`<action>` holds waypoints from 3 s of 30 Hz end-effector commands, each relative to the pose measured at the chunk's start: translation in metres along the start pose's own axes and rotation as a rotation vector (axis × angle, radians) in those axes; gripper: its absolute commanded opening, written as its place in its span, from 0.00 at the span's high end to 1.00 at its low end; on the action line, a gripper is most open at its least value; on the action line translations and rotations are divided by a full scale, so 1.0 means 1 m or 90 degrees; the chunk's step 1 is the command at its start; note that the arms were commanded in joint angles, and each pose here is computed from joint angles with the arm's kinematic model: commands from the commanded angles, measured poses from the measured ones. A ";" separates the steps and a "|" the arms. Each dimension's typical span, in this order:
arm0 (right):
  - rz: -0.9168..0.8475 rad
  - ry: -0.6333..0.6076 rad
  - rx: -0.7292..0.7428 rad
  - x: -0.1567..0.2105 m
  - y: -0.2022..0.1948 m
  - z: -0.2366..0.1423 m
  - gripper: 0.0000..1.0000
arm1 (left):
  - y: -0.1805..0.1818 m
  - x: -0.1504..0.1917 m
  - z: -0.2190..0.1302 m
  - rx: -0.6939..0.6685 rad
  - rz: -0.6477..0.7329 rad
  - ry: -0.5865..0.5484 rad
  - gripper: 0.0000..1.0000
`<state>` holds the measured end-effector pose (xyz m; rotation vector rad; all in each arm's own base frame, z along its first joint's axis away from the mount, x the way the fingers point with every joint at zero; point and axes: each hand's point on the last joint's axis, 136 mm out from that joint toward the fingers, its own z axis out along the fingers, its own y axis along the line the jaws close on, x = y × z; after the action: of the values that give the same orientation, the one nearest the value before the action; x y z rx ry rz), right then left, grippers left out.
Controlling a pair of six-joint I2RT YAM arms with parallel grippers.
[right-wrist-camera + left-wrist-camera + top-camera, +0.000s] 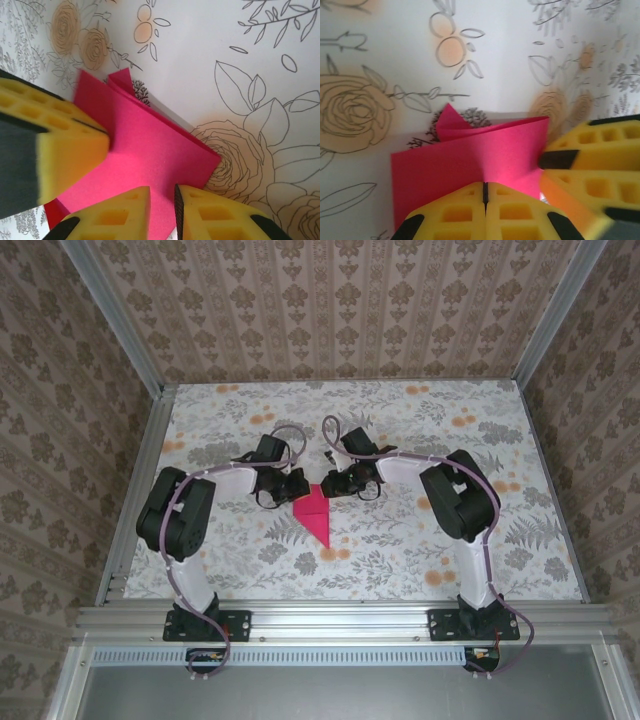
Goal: Fold a paper plane with a square sheet of paper (pick it up from the middle)
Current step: Fold the wing for the fifth time at the center of the table.
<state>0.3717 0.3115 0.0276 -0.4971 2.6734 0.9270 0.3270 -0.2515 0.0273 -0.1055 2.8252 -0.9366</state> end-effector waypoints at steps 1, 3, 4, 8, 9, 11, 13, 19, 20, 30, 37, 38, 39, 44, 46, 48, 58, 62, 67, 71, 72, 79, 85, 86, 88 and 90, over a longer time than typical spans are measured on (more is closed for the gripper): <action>-0.004 -0.054 -0.003 -0.014 0.021 -0.032 0.75 | 0.013 0.000 0.000 -0.044 -0.009 0.001 0.95; 0.005 -0.077 0.009 -0.014 0.022 -0.044 0.74 | 0.015 0.002 0.001 -0.054 -0.012 0.003 0.96; 0.013 -0.089 0.018 -0.012 0.022 -0.051 0.72 | 0.016 0.003 0.002 -0.057 -0.013 0.004 0.96; 0.021 -0.118 0.043 0.005 0.032 -0.070 0.70 | 0.018 0.006 0.004 -0.077 -0.017 0.008 0.96; 0.016 -0.121 0.042 0.011 0.039 -0.072 0.69 | 0.020 0.007 0.004 -0.082 -0.019 0.010 0.96; 0.005 -0.123 0.049 0.023 0.052 -0.076 0.68 | 0.022 0.008 0.004 -0.092 -0.024 0.012 0.96; -0.004 -0.119 0.048 0.036 0.067 -0.074 0.68 | 0.024 0.010 0.005 -0.103 -0.027 0.013 0.96; -0.004 -0.083 0.037 0.060 0.093 -0.045 0.69 | 0.026 0.011 0.005 -0.114 -0.042 0.011 0.96; 0.000 -0.077 0.036 0.061 0.094 -0.038 0.70 | 0.025 0.011 0.005 -0.112 -0.044 0.011 0.96; 0.031 -0.056 0.090 0.060 0.071 0.001 0.75 | 0.014 0.014 -0.012 -0.087 -0.054 -0.012 0.96; 0.049 -0.056 0.098 0.062 0.059 0.002 0.74 | 0.012 0.016 -0.025 -0.083 -0.052 -0.025 0.95; 0.052 -0.060 0.096 0.061 0.059 0.001 0.74 | 0.012 0.016 -0.026 -0.083 -0.053 -0.026 0.95; 0.056 -0.061 0.094 0.061 0.058 0.001 0.73 | 0.012 0.017 -0.027 -0.081 -0.054 -0.025 0.95; 0.085 -0.056 0.082 0.065 0.050 0.005 0.73 | 0.012 0.019 -0.033 -0.073 -0.054 -0.031 0.92; 0.098 -0.056 0.073 0.067 0.047 0.006 0.73 | 0.012 0.021 -0.038 -0.068 -0.054 -0.034 0.90; 0.113 -0.059 0.065 0.068 0.045 0.006 0.73 | 0.013 0.024 -0.043 -0.062 -0.056 -0.037 0.89; 0.183 -0.057 0.047 0.071 0.034 0.006 0.74 | 0.018 0.048 -0.060 -0.037 -0.074 -0.039 0.68; 0.221 -0.064 0.024 0.070 0.030 0.005 0.74 | 0.016 0.060 -0.056 -0.003 -0.087 -0.020 0.62; 0.249 -0.061 0.010 0.072 0.023 0.007 0.74 | 0.007 0.065 -0.046 0.040 -0.093 -0.001 0.61; 0.259 -0.059 0.007 0.074 0.020 0.007 0.74 | -0.001 0.062 -0.037 0.068 -0.092 0.007 0.61; 0.260 -0.059 0.007 0.074 0.019 0.007 0.74 | -0.002 0.062 -0.034 0.071 -0.092 0.009 0.61; 0.267 -0.058 0.004 0.075 0.015 0.006 0.73 | 0.001 0.058 -0.024 0.060 -0.097 0.014 0.61; 0.270 -0.057 0.003 0.075 0.013 0.005 0.74 | -0.001 0.057 -0.017 0.075 -0.101 0.020 0.67; 0.270 -0.057 0.003 0.076 0.012 0.005 0.74 | -0.001 0.057 -0.017 0.075 -0.102 0.020 0.68; 0.271 -0.057 0.003 0.076 0.012 0.005 0.73 | -0.002 0.055 -0.017 0.078 -0.099 0.016 0.72; 0.269 -0.058 0.003 0.075 0.011 0.004 0.74 | -0.005 0.055 -0.018 0.082 -0.097 0.015 0.75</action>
<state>0.3071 0.3154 0.0223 0.0779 2.6868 1.0527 0.2639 -0.2420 0.0281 -0.3243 2.8279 -1.1067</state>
